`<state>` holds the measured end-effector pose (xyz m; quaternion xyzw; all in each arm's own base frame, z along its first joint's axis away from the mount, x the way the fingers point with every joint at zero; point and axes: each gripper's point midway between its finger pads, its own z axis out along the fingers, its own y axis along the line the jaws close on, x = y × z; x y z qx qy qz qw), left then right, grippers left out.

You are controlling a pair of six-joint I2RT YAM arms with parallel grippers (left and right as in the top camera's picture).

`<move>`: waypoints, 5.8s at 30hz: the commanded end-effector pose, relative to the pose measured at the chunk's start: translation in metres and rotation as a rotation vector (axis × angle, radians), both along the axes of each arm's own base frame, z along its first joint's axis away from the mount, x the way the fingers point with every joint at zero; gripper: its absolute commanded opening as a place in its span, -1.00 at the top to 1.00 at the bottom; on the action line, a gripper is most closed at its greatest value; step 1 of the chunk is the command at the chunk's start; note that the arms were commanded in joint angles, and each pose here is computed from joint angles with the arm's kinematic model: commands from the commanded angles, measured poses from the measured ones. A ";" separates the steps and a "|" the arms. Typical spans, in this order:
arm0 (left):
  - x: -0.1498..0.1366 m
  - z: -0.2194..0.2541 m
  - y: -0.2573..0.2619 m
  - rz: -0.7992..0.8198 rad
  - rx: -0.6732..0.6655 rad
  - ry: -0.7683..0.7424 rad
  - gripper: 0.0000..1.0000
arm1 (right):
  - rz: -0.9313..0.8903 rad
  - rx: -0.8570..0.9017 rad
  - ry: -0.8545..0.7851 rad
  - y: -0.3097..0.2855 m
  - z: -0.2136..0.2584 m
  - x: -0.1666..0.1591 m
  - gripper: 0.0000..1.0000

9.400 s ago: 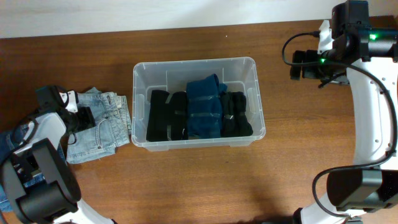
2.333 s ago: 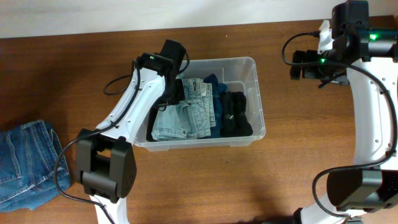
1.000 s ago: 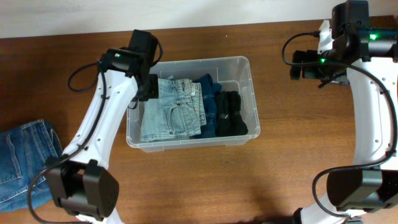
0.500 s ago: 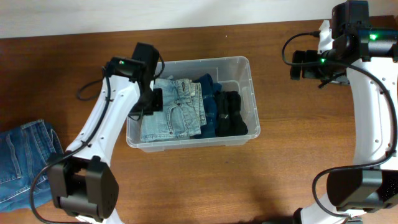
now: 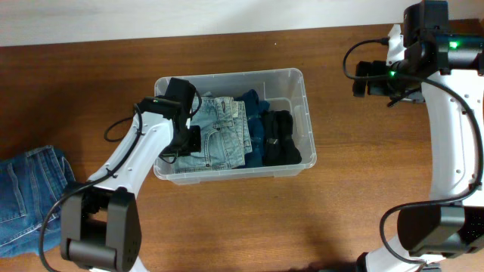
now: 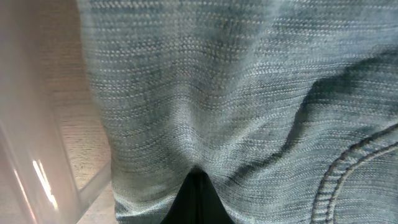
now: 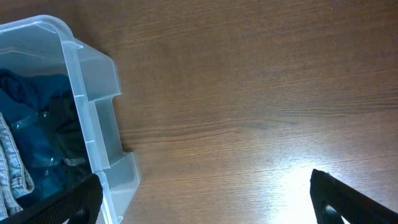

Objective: Pack container

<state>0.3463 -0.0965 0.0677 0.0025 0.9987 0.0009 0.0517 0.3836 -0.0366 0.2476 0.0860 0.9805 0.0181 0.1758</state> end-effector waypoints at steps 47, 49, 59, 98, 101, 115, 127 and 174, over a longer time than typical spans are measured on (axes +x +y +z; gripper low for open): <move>-0.101 0.100 0.323 1.385 0.224 -0.072 0.84 | -0.005 -0.006 -0.015 -0.002 0.005 -0.001 -0.97; -0.121 0.088 0.330 1.493 0.226 -0.032 0.84 | -0.005 -0.006 -0.016 -0.002 0.005 -0.001 -0.97; -0.178 0.048 0.354 1.731 0.245 0.052 0.84 | -0.005 -0.006 -0.016 -0.002 0.005 -0.001 -0.97; -0.185 -0.001 0.357 1.747 0.261 0.018 -0.99 | -0.005 -0.006 -0.016 -0.002 0.005 -0.001 -0.97; -0.182 -0.001 0.360 1.749 0.260 0.000 -0.99 | -0.005 -0.006 -0.016 -0.002 0.005 -0.001 -0.97; -0.151 0.027 0.384 1.538 0.242 -0.205 -0.98 | -0.005 -0.006 -0.016 -0.002 0.005 -0.001 -0.97; -0.139 0.041 0.398 1.377 0.284 -0.276 0.99 | -0.005 -0.006 -0.016 -0.002 0.005 -0.001 -0.97; -0.126 -0.071 0.464 1.269 0.154 -0.280 0.99 | -0.005 -0.006 -0.016 -0.002 0.005 -0.001 -0.97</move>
